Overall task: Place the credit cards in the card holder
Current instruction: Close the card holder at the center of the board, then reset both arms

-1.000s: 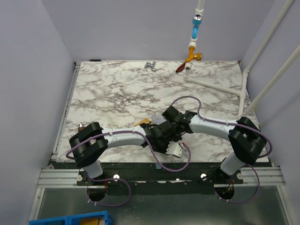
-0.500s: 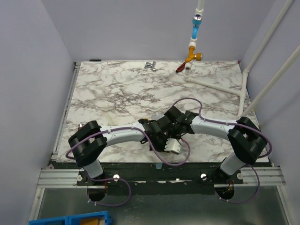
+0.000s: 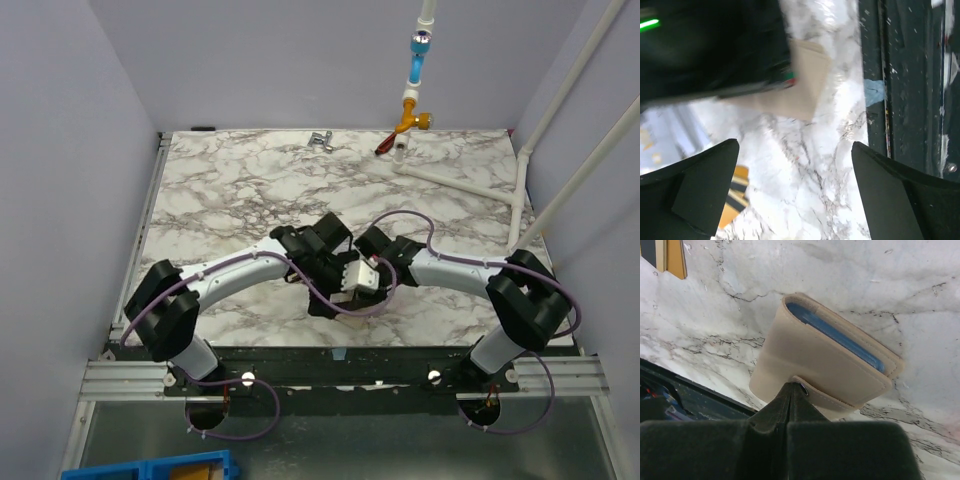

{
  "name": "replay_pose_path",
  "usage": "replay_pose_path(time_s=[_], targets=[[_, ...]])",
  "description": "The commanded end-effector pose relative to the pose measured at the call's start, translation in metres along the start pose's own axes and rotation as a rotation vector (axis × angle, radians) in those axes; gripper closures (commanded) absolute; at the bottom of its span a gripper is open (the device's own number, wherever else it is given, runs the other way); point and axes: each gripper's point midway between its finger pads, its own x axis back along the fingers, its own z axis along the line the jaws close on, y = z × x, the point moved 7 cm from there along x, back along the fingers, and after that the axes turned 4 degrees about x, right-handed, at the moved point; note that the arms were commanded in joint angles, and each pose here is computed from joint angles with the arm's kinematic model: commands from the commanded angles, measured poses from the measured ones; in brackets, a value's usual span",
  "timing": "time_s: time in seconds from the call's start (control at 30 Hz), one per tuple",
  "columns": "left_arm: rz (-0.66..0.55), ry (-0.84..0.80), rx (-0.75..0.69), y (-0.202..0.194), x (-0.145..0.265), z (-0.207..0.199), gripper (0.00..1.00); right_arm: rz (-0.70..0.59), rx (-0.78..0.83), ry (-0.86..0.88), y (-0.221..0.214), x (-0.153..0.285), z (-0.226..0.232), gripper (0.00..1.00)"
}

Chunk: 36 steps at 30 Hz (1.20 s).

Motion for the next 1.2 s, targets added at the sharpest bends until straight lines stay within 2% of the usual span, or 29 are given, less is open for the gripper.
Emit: replay_pose_path(time_s=[0.0, 0.33, 0.5, 0.57, 0.67, 0.73, 0.83, 0.97, 1.1, 1.17], targets=[[-0.171, 0.068, 0.132, 0.011, 0.05, 0.018, 0.02, 0.226, 0.016, -0.343, -0.065, -0.029, -0.072, 0.99], [-0.274, 0.159, 0.301, -0.014, 0.098, 0.031, 0.02, 0.204, 0.008, -0.349, -0.067, -0.03, -0.072, 0.99], [-0.33, 0.236, 0.355, -0.017, 0.127, 0.036, 0.02, 0.112, 0.02, -0.313, -0.048, -0.013, -0.053, 0.98], [-0.35, 0.278, 0.393, -0.018, 0.14, 0.041, 0.02, 0.053, 0.038, -0.268, -0.032, -0.002, -0.037, 0.92], [-0.357, 0.334, 0.424, -0.021, 0.157, 0.044, 0.02, -0.038, 0.081, -0.191, -0.008, 0.016, -0.009, 0.75], [-0.343, 0.397, 0.437, -0.024, 0.166, 0.047, 0.02, -0.097, 0.118, -0.138, 0.006, 0.028, 0.007, 0.61], [-0.383, 0.475, 0.467, -0.028, 0.181, 0.05, 0.01, -0.175, 0.173, -0.062, 0.024, 0.045, 0.029, 0.4], [-0.389, 0.62, 0.592, -0.047, 0.195, 0.059, 0.02, -0.253, 0.255, 0.034, 0.044, 0.067, 0.057, 0.15], [-0.386, 0.61, 0.634, -0.066, 0.203, 0.062, 0.01, -0.327, 0.333, 0.105, 0.063, 0.091, 0.08, 0.0], [-0.395, 0.621, 0.675, -0.071, 0.212, 0.064, 0.02, -0.395, 0.35, 0.107, 0.079, 0.107, 0.084, 0.0]])
